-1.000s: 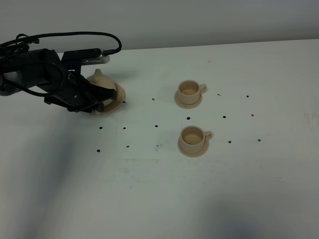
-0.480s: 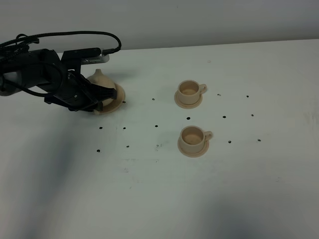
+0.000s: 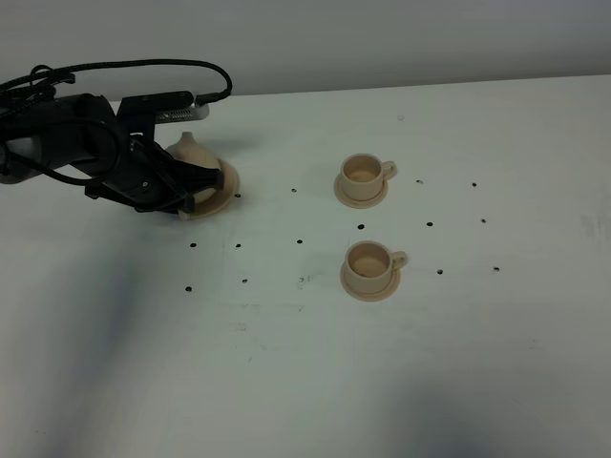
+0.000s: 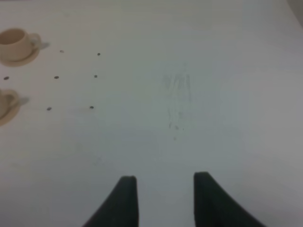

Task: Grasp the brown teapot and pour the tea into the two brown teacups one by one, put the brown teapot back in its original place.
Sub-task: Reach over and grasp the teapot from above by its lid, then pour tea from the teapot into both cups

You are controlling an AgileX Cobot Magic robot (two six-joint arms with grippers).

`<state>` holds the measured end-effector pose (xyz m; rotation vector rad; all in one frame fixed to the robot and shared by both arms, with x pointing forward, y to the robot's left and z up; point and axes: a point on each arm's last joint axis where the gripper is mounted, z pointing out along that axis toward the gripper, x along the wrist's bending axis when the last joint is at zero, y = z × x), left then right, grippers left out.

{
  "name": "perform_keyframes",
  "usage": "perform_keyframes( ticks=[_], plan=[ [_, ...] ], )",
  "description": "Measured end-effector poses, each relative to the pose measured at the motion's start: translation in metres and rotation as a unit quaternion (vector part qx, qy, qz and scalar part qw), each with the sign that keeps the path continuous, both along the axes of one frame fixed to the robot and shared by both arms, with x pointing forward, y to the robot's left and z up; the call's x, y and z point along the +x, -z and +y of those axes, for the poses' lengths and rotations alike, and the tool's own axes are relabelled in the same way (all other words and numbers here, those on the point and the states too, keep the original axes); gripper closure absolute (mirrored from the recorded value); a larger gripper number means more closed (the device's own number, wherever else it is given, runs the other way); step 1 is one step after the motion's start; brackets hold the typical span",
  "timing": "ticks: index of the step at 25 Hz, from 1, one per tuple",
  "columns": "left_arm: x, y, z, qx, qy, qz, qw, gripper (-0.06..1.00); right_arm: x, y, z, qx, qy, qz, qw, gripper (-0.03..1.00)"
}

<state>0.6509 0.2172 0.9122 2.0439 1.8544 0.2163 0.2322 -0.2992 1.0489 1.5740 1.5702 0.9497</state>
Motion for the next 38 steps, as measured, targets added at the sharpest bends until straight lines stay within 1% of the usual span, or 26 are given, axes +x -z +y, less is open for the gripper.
perform_keyframes(
  ticks=[2, 21, 27, 38],
  plan=[
    [0.000, 0.000, 0.000, 0.000, 0.000, -0.002, 1.000, 0.85, 0.000, 0.000, 0.000, 0.000, 0.000, 0.000, 1.000, 0.66],
    [0.002, -0.001, 0.000, 0.003, 0.001, -0.011, 1.000, 0.86, 0.000, 0.000, 0.000, 0.000, 0.000, 0.000, 1.000, 0.66],
    [0.000, -0.012, 0.001, 0.007, 0.011, -0.018, 1.000, 0.86, 0.000, 0.000, 0.000, 0.000, 0.000, 0.000, 1.000, 0.66],
    [-0.001, -0.014, 0.001, 0.011, 0.022, -0.017, 1.000, 0.86, 0.000, 0.000, 0.000, 0.000, 0.000, 0.000, 1.000, 0.66]
  ],
)
